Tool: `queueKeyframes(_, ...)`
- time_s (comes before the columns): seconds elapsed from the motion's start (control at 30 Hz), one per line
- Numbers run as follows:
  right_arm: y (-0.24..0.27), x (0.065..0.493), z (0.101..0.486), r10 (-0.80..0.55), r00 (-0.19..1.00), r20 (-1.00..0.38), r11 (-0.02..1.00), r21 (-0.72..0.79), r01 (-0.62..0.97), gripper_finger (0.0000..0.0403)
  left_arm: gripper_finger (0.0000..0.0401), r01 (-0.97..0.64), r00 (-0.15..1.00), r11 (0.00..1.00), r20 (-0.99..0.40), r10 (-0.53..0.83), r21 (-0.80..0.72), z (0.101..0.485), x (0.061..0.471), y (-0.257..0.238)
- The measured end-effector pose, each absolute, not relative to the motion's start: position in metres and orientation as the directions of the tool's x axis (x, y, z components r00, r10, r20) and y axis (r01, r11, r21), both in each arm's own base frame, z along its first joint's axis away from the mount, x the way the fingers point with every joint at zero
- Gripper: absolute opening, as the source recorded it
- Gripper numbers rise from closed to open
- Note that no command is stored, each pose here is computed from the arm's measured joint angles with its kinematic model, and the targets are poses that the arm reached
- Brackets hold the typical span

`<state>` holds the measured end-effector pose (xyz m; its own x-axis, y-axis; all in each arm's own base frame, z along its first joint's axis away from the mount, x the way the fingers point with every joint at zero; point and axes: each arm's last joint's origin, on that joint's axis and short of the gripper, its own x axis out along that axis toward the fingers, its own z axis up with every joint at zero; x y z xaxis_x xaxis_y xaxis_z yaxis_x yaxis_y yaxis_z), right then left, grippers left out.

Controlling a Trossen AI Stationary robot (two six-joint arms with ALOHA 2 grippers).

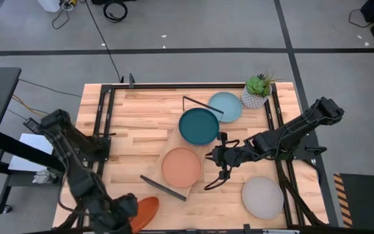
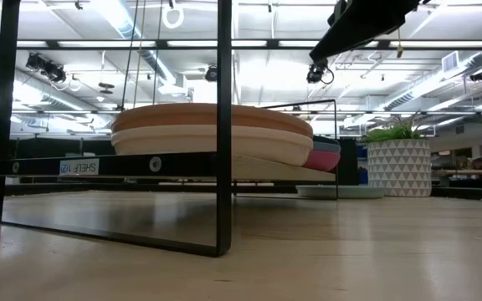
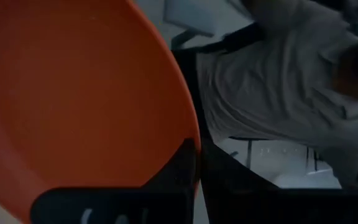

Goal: Place and stack plates onto a shelf
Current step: Stack the orange plate on top of the dark blue plate on the shelf

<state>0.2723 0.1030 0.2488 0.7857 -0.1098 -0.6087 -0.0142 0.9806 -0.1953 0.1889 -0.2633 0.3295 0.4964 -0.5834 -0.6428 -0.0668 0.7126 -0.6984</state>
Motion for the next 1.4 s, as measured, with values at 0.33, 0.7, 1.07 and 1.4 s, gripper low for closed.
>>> queueKeyframes(0.33, 0.104, 0.274, 0.251, -0.102, 0.803, -0.587, 0.993, -0.109, 0.047, 0.0045, 0.0016, 0.389, 0.654, 0.771, -0.438, -0.616, -0.504, 0.378, 0.179, -0.234)
queueKeyframes(0.7, 0.123, 0.262, 0.247, -0.075, 0.78, -0.621, 0.982, 0.089, 0.165, 0.004, 0.0016, 0.334, 0.895, 0.935, -0.348, -0.277, 0.115, 0.397, 0.196, -0.187)
queueKeyframes(1.07, 0.149, 0.237, 0.253, -0.067, 0.795, -0.603, 0.962, 0.173, 0.212, 0.0016, 0.0016, 0.138, 0.825, 0.96, -0.565, 0.024, 0.243, 0.37, 0.259, -0.091)
queueKeyframes(1.4, 0.144, 0.222, 0.273, -0.047, 0.831, -0.555, 0.959, 0.209, 0.193, 0.0011, 0.0016, 0.328, 0.632, 0.903, -0.775, 0.007, 0.276, 0.321, 0.304, -0.03)
